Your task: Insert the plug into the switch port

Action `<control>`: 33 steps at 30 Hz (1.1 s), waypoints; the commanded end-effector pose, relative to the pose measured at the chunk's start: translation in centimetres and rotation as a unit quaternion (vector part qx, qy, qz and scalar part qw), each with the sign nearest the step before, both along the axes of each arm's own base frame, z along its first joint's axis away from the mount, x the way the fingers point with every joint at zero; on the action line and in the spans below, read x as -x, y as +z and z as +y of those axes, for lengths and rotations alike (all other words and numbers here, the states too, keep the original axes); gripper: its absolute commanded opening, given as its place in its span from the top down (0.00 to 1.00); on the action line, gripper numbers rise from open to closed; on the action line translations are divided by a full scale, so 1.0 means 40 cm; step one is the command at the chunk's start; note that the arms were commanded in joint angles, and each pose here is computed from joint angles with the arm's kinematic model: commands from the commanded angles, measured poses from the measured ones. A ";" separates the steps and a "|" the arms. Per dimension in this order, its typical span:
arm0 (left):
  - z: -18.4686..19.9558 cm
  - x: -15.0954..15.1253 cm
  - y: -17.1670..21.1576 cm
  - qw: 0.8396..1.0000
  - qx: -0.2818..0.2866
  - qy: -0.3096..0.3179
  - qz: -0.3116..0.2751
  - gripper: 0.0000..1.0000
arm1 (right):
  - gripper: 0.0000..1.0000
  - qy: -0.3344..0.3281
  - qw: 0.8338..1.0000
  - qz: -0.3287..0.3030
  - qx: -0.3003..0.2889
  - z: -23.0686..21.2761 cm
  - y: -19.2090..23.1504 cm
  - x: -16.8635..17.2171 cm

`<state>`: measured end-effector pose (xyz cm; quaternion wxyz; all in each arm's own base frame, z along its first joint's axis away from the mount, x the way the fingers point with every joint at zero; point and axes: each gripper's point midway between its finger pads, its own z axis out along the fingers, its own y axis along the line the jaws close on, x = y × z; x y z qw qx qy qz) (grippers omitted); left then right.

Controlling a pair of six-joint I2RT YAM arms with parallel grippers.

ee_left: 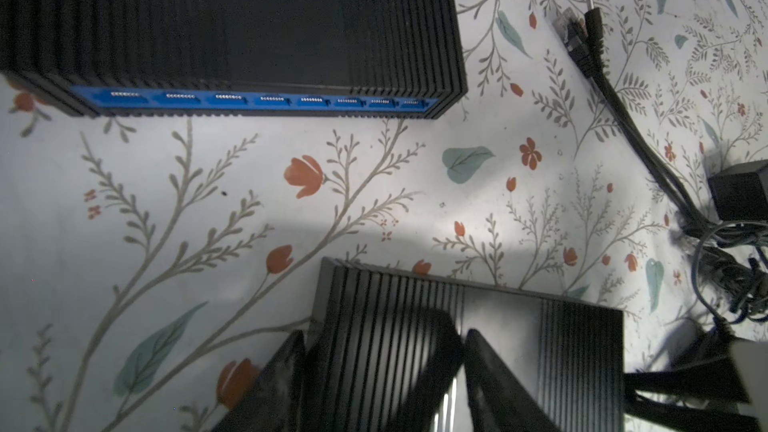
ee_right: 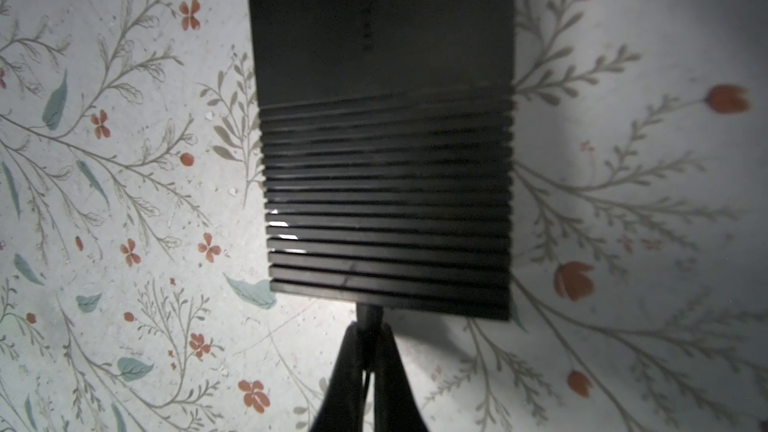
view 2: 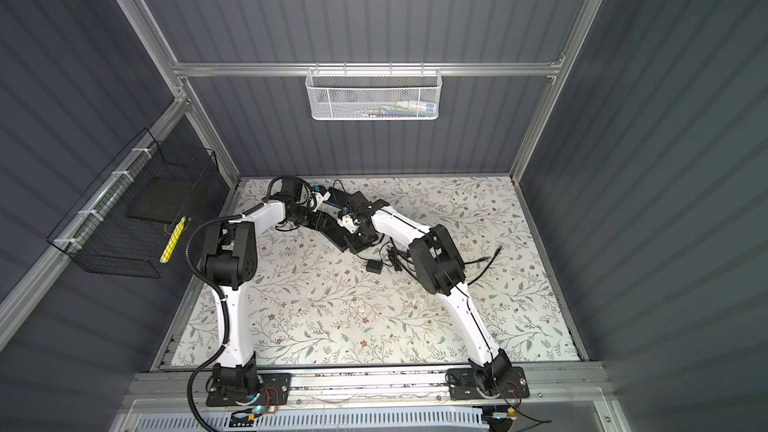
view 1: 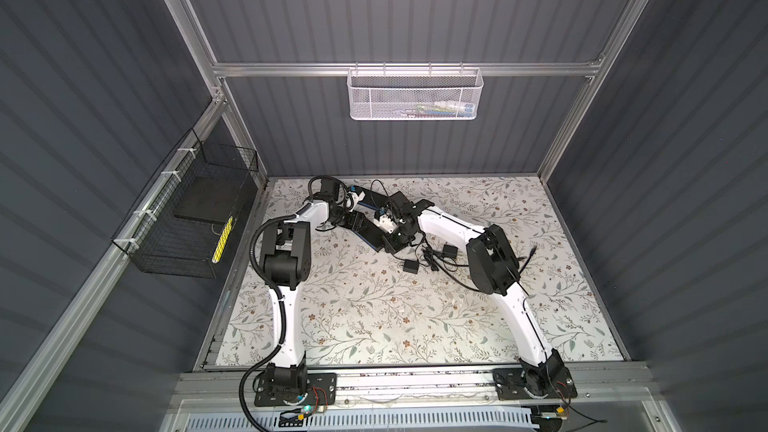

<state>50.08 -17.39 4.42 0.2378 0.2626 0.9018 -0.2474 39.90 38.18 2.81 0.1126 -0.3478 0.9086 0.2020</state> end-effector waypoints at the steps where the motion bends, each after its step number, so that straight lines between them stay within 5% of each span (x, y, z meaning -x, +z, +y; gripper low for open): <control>1: -0.102 0.141 -0.056 0.992 0.032 -0.062 0.105 0.40 | 0.94 -0.011 0.991 -0.101 -0.086 0.074 0.116 -0.128; 33: -0.175 0.195 -0.055 0.985 0.052 -0.109 0.127 0.41 | 0.94 -0.022 0.988 -0.090 -0.127 0.104 0.109 -0.172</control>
